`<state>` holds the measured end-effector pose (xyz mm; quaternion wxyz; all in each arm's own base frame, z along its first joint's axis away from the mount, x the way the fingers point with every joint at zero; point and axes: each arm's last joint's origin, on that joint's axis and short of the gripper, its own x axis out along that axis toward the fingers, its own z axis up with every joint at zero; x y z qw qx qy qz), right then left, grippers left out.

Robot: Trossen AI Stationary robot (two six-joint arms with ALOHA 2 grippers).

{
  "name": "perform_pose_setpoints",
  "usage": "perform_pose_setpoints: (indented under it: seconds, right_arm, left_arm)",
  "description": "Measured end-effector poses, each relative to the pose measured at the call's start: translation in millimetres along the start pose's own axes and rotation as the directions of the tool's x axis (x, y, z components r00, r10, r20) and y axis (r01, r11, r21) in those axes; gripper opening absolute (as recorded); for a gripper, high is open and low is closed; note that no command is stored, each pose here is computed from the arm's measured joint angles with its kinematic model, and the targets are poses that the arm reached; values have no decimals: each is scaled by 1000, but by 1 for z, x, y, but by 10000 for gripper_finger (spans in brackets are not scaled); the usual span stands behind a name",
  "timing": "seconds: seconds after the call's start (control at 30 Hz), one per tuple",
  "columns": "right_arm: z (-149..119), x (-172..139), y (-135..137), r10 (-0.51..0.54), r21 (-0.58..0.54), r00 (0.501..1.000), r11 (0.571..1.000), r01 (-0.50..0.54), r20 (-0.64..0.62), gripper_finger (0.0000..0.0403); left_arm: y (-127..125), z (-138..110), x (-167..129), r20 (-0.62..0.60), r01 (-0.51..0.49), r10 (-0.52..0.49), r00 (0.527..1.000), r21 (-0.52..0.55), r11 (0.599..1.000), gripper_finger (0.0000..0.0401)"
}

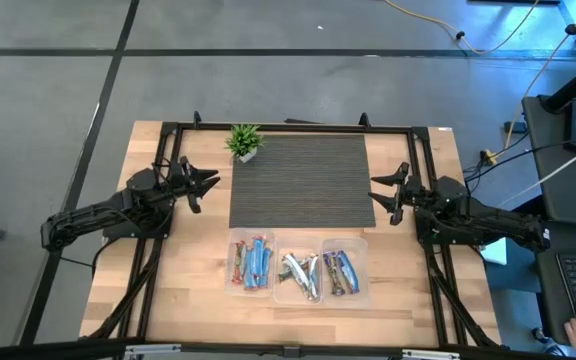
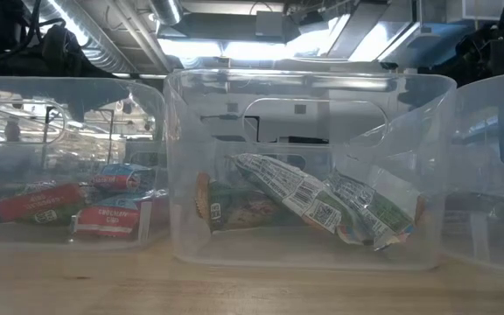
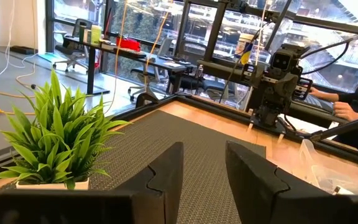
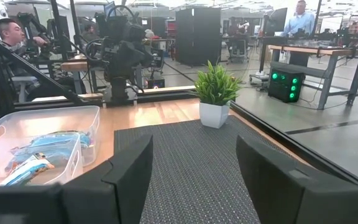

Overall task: Pick and place Granola Bars by type
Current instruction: Return to Home Position

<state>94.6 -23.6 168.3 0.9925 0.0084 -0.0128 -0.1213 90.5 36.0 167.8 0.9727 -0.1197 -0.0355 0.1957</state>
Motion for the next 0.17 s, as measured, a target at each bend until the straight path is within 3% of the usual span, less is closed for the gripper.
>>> perform_pose_setpoints:
  seconds: [0.17]
  right_arm:
    - [0,0,0,0,0,1000,1000,0,0,234]
  left_arm:
    - [0,0,0,0,0,0,1000,0,1000,115]
